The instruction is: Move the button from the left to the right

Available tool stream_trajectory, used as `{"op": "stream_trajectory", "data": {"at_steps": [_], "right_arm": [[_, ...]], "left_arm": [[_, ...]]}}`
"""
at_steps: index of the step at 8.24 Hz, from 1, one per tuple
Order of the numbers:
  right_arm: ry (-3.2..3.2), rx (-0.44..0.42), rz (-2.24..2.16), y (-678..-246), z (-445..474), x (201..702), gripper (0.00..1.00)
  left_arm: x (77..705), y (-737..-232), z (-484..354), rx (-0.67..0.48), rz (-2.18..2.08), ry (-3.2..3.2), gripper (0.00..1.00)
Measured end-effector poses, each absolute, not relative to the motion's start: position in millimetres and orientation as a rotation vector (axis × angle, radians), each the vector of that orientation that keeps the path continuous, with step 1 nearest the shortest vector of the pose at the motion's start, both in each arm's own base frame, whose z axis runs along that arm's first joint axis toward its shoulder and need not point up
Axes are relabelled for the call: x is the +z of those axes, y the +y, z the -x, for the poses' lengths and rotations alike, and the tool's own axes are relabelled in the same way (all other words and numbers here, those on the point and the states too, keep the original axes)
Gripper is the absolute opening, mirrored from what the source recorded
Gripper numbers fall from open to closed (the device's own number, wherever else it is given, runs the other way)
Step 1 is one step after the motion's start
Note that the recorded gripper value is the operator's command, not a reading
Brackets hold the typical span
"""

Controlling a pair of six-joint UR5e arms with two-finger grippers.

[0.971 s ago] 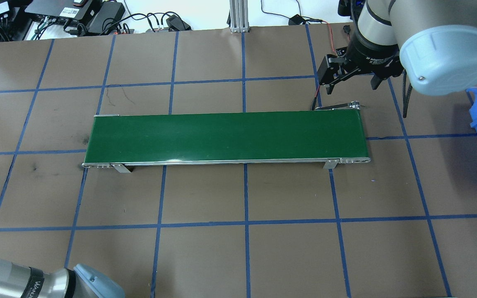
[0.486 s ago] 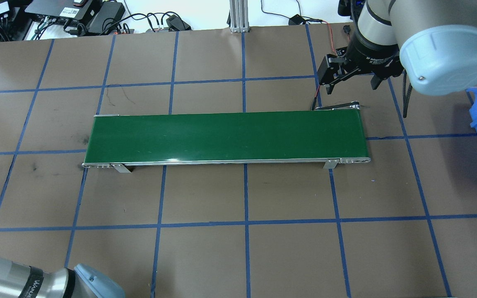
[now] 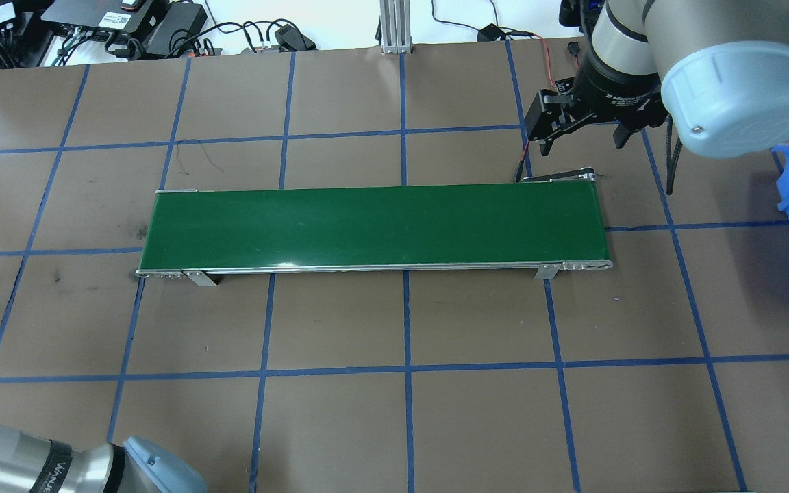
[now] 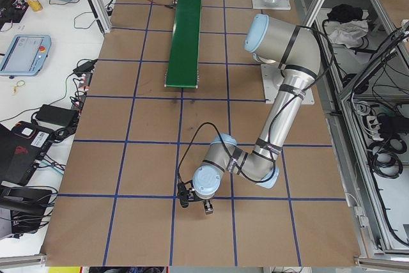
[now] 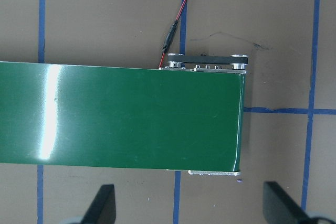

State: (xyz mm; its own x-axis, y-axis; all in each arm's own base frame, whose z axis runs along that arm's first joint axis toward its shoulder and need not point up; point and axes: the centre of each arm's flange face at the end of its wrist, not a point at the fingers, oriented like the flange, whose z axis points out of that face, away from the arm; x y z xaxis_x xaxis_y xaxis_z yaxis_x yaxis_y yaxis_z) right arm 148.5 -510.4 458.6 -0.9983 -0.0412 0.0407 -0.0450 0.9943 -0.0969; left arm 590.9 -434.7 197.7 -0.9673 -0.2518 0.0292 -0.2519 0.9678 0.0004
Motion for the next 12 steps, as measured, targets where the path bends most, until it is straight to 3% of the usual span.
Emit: {"op": "stream_trajectory", "data": {"at_steps": [2,3,5,6,8,12], "right_arm": [[-3.099,0.152,-0.067,-510,-149,459,1.0],[-3.098,0.152,-0.067,-510,-149,459,1.0],[-3.097,0.152,-0.068,-510,-149,459,1.0],[-3.097,0.152,-0.068,-510,-149,459,1.0],[-3.097,0.151,-0.067,-510,-148,458,1.0],[-3.097,0.152,-0.067,-510,-149,459,1.0]], "left_arm": [[192,-435,-591,-0.006,-0.391,-3.082,0.52],[191,-436,-590,-0.006,-0.394,-3.08,0.51],[189,-436,-590,-0.006,-0.416,-3.074,0.24],[191,-437,-590,-0.004,-0.421,-3.075,0.17],[224,-444,-583,0.029,-0.407,-3.116,0.13],[347,-458,-520,0.054,-0.517,-3.112,0.13]]}}
